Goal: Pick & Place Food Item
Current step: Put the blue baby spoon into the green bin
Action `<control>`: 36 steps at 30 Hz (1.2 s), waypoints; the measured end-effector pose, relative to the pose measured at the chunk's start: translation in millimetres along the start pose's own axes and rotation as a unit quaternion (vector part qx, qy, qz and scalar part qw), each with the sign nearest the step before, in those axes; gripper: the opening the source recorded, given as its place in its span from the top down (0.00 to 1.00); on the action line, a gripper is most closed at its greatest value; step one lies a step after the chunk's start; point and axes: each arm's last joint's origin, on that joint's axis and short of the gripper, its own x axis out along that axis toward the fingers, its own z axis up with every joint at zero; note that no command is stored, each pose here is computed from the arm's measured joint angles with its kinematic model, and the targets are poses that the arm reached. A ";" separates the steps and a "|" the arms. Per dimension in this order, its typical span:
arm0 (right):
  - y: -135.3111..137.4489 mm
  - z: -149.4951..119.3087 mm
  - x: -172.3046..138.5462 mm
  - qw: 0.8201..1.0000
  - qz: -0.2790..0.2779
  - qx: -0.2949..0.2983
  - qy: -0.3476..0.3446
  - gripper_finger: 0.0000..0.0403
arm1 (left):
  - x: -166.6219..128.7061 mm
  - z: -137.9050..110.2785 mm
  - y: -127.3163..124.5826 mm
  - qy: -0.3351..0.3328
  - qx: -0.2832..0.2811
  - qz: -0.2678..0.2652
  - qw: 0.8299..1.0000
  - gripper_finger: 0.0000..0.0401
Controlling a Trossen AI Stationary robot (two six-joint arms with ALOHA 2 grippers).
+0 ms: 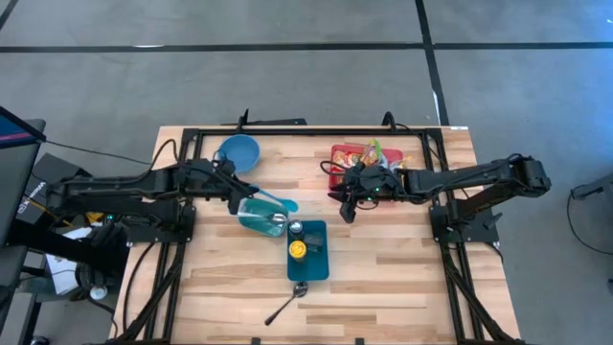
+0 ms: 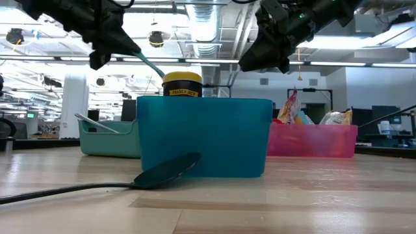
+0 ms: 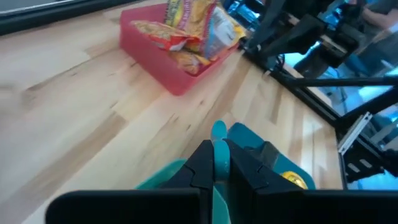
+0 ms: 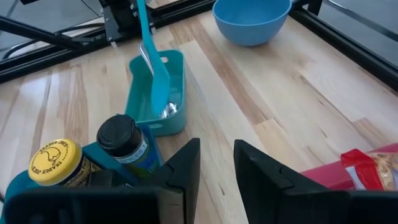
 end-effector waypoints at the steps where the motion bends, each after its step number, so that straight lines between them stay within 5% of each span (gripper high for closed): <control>1: 0.0 -0.1 0.0 1.000 0.000 0.000 0.000 0.77 | -1.5 -0.4 0.6 0.000 -0.007 0.004 1.000 0.98; 20: 0.6 -2.6 0.0 1.000 -0.002 -0.004 0.011 0.77 | -11.8 -17.6 15.8 0.052 -0.122 0.114 0.985 0.97; 36: 0.6 -2.6 0.0 1.000 -0.002 -0.005 0.011 0.77 | -3.1 -39.1 29.1 0.060 -0.213 0.142 0.965 0.97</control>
